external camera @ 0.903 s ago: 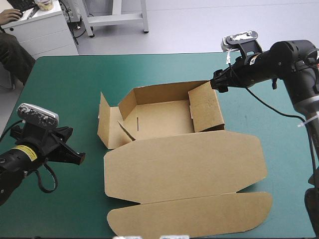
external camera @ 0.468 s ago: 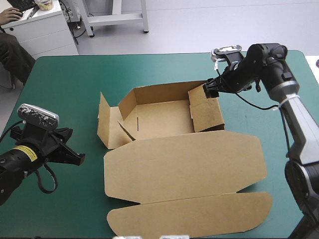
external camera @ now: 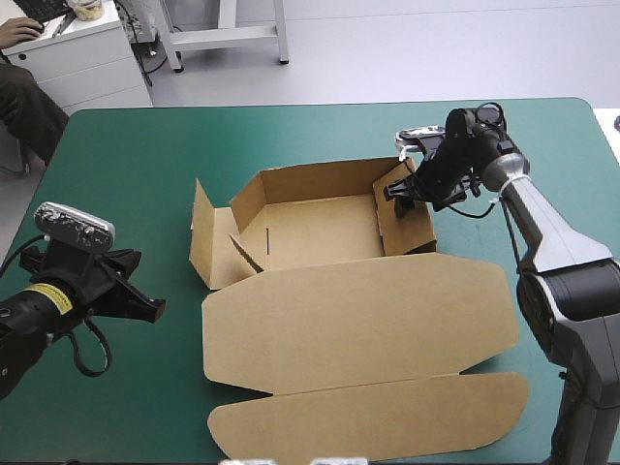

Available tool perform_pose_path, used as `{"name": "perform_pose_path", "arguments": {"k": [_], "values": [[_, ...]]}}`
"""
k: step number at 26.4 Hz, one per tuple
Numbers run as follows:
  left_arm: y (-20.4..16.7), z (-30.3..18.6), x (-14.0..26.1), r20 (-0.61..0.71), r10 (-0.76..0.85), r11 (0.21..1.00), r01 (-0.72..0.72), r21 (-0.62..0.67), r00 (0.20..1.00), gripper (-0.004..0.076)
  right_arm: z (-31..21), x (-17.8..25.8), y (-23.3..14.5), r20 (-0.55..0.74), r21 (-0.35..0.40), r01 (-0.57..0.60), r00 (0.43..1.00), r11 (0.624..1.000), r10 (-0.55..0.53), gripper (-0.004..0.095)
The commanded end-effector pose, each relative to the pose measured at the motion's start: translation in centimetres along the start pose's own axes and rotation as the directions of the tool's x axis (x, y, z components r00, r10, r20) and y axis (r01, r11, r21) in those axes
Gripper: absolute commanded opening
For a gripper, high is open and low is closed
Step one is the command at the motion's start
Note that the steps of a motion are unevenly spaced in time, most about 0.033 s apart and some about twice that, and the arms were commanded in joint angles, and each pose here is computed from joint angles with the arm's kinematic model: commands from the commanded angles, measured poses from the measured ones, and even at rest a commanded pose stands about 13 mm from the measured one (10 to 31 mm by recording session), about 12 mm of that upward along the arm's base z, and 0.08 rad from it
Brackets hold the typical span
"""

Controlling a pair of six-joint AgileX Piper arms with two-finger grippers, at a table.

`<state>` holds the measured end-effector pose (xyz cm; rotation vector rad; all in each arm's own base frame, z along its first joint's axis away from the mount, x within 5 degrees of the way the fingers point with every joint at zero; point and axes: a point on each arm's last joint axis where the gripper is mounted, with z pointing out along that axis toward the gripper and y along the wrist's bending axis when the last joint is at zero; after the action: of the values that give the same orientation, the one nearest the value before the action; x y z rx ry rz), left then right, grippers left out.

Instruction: Fold the box

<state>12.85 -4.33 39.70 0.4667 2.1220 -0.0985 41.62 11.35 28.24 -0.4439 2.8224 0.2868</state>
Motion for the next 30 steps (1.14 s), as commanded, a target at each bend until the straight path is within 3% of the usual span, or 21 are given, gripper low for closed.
{"name": "perform_pose_path", "arguments": {"k": [1, 6, 11, 20, 30], "values": [[0.1, -0.6, -1.1, 0.087, -0.010, 1.000, 0.011, -0.005, 0.996, 0.0015, -2.8, -0.5, 0.5, 0.105, -0.025, 0.007, 0.994, 1.000, -0.004, 0.0506], [0.1, -0.6, -1.1, 0.087, -0.015, 1.000, 0.015, -0.005, 0.996, 0.0015, -2.8, -0.6, 0.7, 0.115, -0.049, -0.001, 0.993, 0.999, 0.006, 0.0201], [0.1, -0.6, -1.1, 0.087, -0.014, 1.000, 0.015, -0.005, 0.996, 0.0015, -2.7, -0.5, 0.6, 0.099, -0.038, 0.017, 0.995, 0.999, -0.013, -0.0023], [0.1, -0.6, -1.1, 0.087, -0.011, 1.000, 0.011, -0.005, 0.996, 0.0015, -3.6, -0.2, 0.7, 0.093, -0.026, 0.048, 0.995, 0.999, -0.046, -0.0019], [0.1, -0.6, -1.1, 0.087, -0.012, 1.000, 0.012, -0.003, 0.996, 0.0015, -15.2, 3.0, 0.7, 0.324, 0.047, 0.104, 0.939, 0.994, -0.113, -0.0020]]}}
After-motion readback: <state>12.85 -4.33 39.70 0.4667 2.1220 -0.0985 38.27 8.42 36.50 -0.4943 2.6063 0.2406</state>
